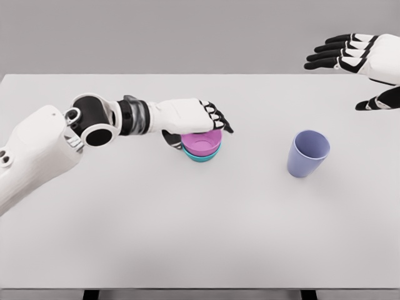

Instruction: Stacking bowl and cup with both arms

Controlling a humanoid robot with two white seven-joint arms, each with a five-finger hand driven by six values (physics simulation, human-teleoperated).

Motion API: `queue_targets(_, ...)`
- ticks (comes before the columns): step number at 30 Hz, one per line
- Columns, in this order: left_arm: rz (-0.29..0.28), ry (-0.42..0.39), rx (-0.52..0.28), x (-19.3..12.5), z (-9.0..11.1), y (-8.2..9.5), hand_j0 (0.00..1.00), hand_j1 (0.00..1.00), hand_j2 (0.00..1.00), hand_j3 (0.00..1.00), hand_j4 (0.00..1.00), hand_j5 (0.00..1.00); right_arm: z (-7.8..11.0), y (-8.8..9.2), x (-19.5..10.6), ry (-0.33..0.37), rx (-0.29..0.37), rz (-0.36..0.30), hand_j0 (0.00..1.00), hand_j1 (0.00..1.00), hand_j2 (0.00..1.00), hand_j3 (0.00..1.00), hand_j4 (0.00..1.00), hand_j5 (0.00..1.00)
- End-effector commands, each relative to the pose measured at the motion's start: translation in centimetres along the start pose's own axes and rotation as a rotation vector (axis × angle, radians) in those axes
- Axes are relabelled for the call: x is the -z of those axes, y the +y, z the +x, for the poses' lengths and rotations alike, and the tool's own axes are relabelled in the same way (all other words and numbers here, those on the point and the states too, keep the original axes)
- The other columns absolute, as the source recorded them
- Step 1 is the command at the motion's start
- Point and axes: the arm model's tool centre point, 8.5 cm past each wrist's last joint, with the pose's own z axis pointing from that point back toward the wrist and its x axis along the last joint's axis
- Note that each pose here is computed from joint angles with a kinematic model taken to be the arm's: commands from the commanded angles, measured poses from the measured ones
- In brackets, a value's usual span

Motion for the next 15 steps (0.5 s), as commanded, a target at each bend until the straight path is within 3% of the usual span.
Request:
queue_targets(1,0.061,-0.009,0.006,-1.8,0.1,1.8,1.0,1.0,1.0,1.0,1.0,1.0,0.0,-0.1,-0.1,0.001,0.004,-0.004,1.0,1.0,1.0,1.0,1.0,1.0)
queue_targets(3,0.143,-0.072,-0.082,-5.5,-0.1,3.3,1.0,1.0,1.0,1.0,1.0,1.0,0.0,-0.2,-0.1,0.002,0.001,-0.005,1.0,1.0,1.0,1.0,1.0,1.0)
queue_targets(5,0.253,-0.222,-0.196,-9.6,-0.4,4.6,1.0,1.0,1.0,1.0,1.0,1.0,0.0,-0.3,-0.1,0.002,-0.001,-0.007,1.0,1.0,1.0,1.0,1.0,1.0)
queue_targets(7,0.311,-0.326,-0.301,-12.2,-0.6,4.2,1.0,1.0,1.0,1.0,1.0,1.0,0.0,0.0,0.0,0.0,0.007,-0.003,1.0,1.0,1.0,1.0,1.0,1.0)
queue_targets(8,0.351,-0.364,-0.4,-14.8,-1.2,2.9,1.0,1.0,1.0,1.0,1.0,1.0,0.0,0.1,0.1,-0.003,0.01,-0.004,1.0,1.0,1.0,1.0,1.0,1.0)
queue_targets(10,0.427,-0.348,-0.518,-18.9,-2.6,1.4,1.0,1.0,1.0,1.0,1.0,1.0,0.0,0.0,0.1,-0.004,0.009,-0.006,1.0,1.0,1.0,1.0,1.0,1.0)
queue_targets(14,0.499,-0.252,-0.656,-21.2,-3.4,-4.3,1.0,1.0,1.0,1.0,1.0,1.0,-0.1,0.1,-0.3,0.007,0.006,0.012,1.0,1.0,1.0,1.0,1.0,1.0)
queue_targets(15,0.528,-0.226,-0.666,-22.1,-3.7,-4.7,1.0,1.0,1.0,1.0,1.0,1.0,-0.1,0.8,-0.2,0.007,0.021,0.029,1.0,1.0,1.0,1.0,1.0,1.0)
